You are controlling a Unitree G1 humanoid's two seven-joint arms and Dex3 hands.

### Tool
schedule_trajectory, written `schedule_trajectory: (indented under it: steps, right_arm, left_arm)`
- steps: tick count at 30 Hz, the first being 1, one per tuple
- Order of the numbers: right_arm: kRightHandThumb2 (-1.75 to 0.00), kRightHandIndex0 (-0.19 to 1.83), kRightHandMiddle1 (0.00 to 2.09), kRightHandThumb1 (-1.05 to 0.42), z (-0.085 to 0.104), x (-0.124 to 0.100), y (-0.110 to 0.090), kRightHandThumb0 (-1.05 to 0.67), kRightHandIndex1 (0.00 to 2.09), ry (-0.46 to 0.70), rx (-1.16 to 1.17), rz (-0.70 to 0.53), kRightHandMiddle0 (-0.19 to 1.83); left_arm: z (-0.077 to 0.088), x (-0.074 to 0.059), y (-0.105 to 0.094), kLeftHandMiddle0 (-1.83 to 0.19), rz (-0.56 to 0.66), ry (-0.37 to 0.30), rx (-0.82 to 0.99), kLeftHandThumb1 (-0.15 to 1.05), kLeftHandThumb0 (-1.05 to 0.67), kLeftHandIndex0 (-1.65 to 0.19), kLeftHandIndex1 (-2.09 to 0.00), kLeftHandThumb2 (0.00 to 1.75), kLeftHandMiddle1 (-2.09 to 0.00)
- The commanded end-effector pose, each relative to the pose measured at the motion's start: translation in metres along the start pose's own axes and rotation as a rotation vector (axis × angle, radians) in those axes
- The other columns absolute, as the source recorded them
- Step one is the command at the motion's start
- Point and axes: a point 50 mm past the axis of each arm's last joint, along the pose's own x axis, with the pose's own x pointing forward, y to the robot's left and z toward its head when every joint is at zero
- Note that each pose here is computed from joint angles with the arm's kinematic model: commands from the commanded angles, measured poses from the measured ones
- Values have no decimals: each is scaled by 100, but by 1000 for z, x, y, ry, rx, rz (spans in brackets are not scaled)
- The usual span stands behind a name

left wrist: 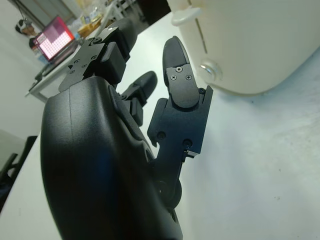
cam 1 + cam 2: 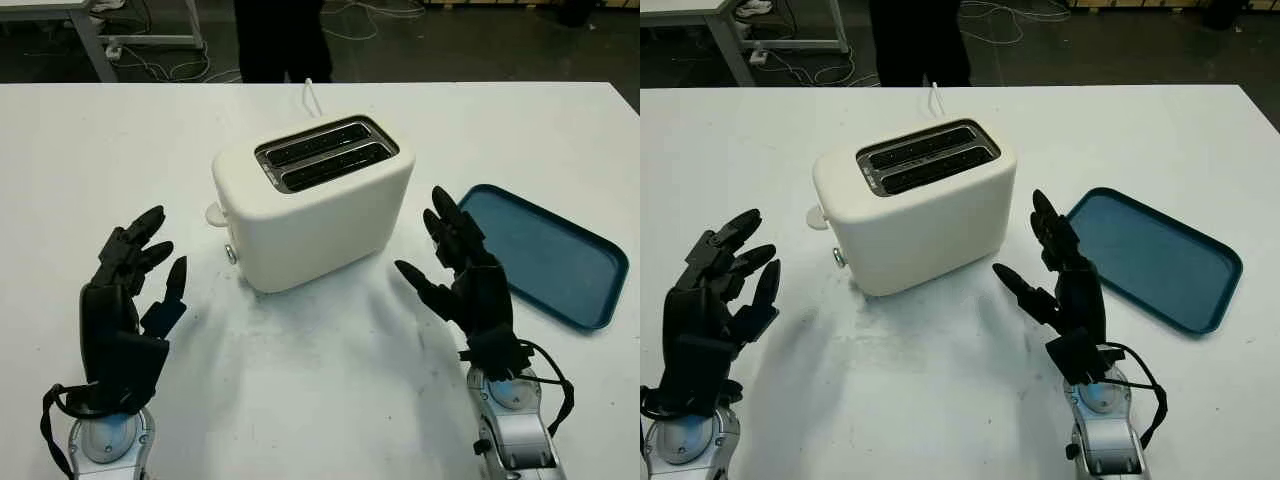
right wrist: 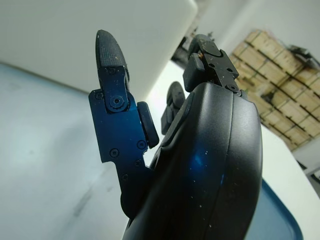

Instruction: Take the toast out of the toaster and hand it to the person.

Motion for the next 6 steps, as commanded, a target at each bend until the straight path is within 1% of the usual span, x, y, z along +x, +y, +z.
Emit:
schedule_trajectory:
  steps: [1,6]
  right_arm:
    - [-21,25,2,-92,2,-1,2,-47,4,2,3,-2,24]
    - [-22,24,2,-92,2,0,3,-49,3,3,10,3,23]
  left_arm:
    - [-1,-1,-1,-27,-11,8,23,92,-37,-38,-30,54,-74]
    - [0,0,-2,-30,-12,-3,34,92,-36,-41,-29,55,-73]
